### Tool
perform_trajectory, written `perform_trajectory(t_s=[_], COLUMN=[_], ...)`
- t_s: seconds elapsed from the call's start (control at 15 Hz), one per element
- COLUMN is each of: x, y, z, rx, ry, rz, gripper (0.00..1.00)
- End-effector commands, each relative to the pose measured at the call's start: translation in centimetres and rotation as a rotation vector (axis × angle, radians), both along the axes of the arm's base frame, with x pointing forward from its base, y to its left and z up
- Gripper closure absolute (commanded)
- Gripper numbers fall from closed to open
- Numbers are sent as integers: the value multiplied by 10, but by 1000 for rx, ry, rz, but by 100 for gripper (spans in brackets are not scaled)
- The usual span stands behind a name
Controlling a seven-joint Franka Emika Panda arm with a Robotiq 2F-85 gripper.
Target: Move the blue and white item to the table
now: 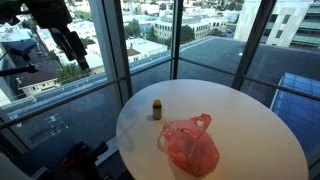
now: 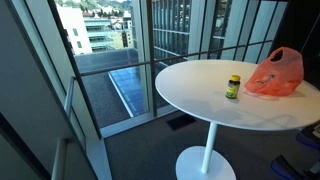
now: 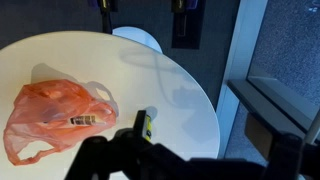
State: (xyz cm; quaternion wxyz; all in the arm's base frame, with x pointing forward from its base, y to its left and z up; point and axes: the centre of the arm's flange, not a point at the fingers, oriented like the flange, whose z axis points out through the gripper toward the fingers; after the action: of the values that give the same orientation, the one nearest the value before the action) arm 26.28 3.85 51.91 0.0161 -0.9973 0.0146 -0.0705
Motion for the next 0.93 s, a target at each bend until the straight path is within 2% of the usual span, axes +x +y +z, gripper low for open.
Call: perform_trajectory(t_s=[0.0, 0.4, 0.87], x=[0, 6, 39], y=[0, -5, -32], z=[0, 6, 31], rx=[0, -4, 36], ry=[0, -1, -8], rz=[0, -17, -95], gripper=[0, 0, 0])
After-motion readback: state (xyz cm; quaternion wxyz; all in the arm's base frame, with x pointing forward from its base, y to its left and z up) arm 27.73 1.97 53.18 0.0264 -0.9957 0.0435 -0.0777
